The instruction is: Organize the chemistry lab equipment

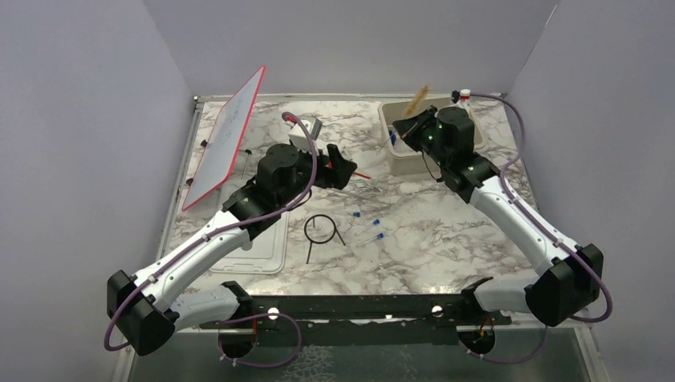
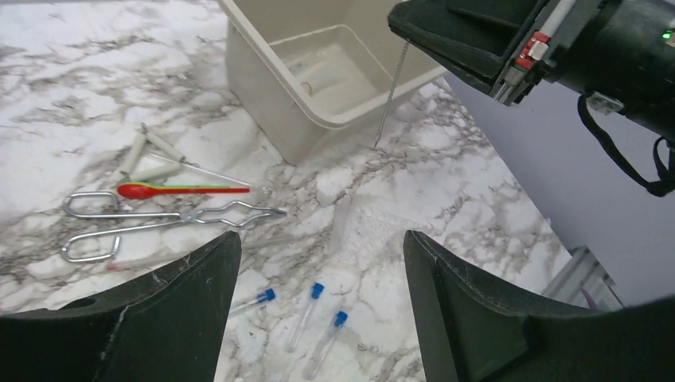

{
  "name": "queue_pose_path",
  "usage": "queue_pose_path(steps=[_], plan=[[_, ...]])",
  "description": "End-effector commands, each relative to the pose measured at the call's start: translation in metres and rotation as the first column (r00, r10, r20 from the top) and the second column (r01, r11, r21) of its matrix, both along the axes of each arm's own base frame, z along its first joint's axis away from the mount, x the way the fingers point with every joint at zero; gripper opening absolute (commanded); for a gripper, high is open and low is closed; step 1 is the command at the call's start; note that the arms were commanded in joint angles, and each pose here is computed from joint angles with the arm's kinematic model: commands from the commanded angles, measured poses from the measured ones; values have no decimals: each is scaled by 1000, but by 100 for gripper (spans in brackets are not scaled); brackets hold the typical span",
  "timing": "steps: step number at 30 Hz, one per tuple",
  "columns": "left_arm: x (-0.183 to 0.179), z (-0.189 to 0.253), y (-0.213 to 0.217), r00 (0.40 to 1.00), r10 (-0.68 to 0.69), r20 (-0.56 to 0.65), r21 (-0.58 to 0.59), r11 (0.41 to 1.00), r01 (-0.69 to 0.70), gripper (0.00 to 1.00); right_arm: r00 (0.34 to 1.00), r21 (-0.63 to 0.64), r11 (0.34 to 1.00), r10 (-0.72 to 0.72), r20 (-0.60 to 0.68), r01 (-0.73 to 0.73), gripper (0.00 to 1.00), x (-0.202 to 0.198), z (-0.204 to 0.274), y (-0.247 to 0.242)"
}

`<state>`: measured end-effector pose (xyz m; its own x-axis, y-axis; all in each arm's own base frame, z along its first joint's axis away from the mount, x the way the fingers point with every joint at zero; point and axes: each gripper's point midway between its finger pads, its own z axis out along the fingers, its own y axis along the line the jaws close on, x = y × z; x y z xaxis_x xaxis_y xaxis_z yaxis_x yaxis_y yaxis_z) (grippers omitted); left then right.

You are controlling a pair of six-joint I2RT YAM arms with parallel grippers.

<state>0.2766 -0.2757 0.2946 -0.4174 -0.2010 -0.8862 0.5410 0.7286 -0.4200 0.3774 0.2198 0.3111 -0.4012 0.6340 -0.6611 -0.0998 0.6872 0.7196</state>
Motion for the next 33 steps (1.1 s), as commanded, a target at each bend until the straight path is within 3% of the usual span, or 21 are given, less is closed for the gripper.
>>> queue_pose_path(steps=[1, 7, 18, 31, 33], plan=[[12, 19, 25, 990, 110, 89, 55, 992, -115, 78, 946, 5, 957, -287, -151, 291, 1, 38, -36, -69], [16, 7, 32, 986, 118, 119, 129, 983, -133, 78, 800, -29, 836, -534, -273, 548, 1, 78, -85, -123], [23, -20, 44, 981, 141, 134, 227, 959, -169, 78, 636, -89, 732, -640, -432, 676, 1, 158, -163, -130], [31, -40, 47, 983, 146, 115, 277, 945, -172, 78, 537, -77, 650, -683, -496, 756, 8, 192, -210, -135], [31, -42, 47, 983, 147, 111, 280, 944, -173, 78, 541, -72, 649, -686, -486, 758, 17, 194, -210, -136]])
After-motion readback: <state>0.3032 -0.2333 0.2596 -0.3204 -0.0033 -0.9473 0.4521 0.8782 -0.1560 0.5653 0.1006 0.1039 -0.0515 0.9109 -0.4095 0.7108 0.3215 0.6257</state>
